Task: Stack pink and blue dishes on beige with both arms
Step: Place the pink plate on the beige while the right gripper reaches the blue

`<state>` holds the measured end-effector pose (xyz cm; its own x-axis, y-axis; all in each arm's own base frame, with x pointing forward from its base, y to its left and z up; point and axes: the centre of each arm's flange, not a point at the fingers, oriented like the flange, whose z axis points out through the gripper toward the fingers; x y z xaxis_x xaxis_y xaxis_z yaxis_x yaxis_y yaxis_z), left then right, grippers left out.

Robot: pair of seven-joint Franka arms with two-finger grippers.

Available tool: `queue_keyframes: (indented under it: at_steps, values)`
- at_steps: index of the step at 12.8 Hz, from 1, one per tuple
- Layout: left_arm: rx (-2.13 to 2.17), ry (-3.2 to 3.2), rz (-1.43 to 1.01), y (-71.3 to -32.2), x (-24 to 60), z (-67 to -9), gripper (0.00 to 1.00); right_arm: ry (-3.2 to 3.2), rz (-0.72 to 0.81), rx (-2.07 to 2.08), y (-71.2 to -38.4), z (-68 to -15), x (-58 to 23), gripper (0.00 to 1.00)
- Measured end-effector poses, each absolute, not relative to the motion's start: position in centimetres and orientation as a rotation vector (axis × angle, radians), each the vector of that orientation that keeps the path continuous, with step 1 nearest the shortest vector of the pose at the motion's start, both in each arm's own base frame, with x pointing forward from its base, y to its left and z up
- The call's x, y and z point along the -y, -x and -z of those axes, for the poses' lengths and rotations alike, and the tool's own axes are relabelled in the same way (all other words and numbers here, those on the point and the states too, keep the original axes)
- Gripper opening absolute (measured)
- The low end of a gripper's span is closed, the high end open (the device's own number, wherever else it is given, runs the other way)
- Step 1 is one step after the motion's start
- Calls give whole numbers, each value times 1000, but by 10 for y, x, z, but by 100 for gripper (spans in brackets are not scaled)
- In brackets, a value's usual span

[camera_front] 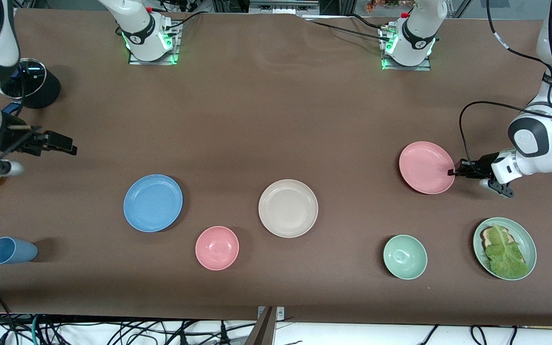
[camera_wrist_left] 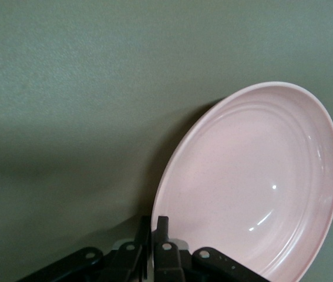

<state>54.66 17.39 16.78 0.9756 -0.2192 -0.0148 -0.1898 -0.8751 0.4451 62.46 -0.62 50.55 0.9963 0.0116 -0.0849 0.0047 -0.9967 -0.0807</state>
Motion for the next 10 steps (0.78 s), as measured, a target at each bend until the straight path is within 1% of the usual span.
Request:
queue_keyframes:
  at_steps: [3,5,7,10]
  values:
    - [221,-2615,108,-567,-156,-195,5,3083,-113,36,-641,-476,0,100]
    - [161,-2606,139,-593,-110,-220,5,3094,-126,56,-648,-458,-7,100]
    - [123,-2617,158,-621,-33,-243,5,3097,-129,57,-654,-436,-8,100]
    - [25,-2647,171,-642,101,-276,5,3101,-91,49,-652,-383,-7,100]
